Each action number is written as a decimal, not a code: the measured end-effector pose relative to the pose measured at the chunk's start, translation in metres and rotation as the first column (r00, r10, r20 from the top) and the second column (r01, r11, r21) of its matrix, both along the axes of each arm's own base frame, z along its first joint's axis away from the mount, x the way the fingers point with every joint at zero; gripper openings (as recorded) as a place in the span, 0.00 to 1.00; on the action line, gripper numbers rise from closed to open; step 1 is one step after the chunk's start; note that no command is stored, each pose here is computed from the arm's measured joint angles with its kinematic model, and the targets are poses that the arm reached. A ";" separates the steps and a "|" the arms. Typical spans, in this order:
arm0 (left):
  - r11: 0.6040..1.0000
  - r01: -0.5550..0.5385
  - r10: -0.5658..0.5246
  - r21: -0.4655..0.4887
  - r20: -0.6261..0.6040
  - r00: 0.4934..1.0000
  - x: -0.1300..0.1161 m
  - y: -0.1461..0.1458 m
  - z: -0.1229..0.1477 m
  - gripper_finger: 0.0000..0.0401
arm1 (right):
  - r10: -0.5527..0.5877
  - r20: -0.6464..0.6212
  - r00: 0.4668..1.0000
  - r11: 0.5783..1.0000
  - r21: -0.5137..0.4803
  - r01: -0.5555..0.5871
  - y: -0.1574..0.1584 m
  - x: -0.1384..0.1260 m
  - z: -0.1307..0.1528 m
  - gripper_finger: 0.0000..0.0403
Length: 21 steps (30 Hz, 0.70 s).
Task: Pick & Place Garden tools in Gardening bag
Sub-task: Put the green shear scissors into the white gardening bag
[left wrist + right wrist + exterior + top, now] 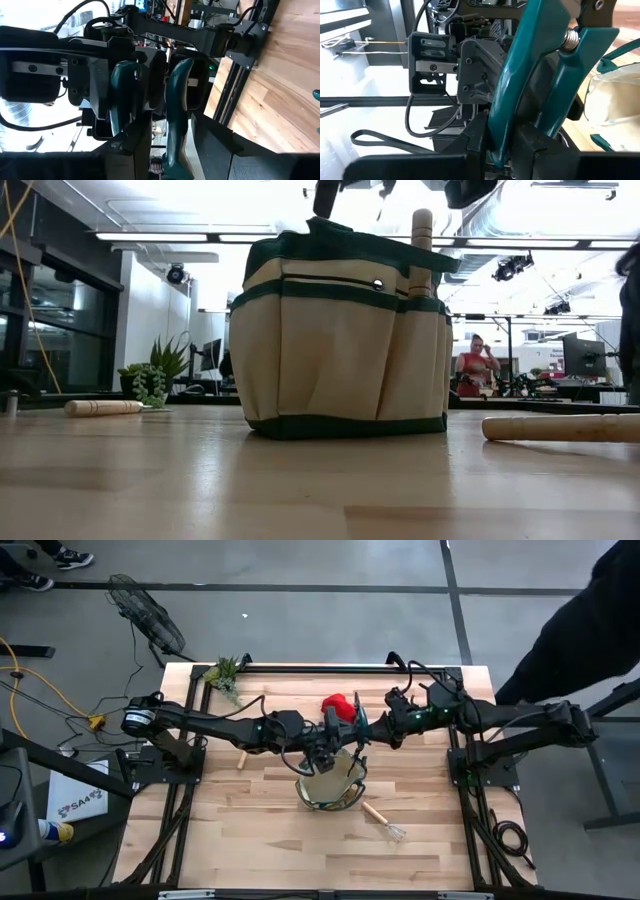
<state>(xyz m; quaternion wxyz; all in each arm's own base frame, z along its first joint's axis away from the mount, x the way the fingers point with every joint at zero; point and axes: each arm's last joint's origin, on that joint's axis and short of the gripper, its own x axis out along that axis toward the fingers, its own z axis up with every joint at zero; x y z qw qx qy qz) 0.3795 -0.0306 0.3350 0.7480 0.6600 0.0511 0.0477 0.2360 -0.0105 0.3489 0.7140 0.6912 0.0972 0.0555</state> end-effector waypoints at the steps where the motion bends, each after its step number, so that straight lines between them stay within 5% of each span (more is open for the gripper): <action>1: 1.000 0.000 0.000 0.000 -0.004 1.000 0.000 0.000 0.000 0.33 | -0.001 0.000 1.000 1.000 0.000 0.001 0.000 0.000 0.000 0.11; 14: 0.999 0.038 -0.038 -0.016 -0.001 0.999 0.000 -0.001 0.000 0.12 | -0.011 0.025 1.000 1.000 0.000 0.011 0.000 0.001 0.002 0.11; 21: 0.998 0.037 -0.038 -0.044 -0.004 0.999 0.000 -0.001 -0.001 0.11 | -0.002 0.023 1.000 1.000 0.009 0.002 0.000 0.001 0.002 0.11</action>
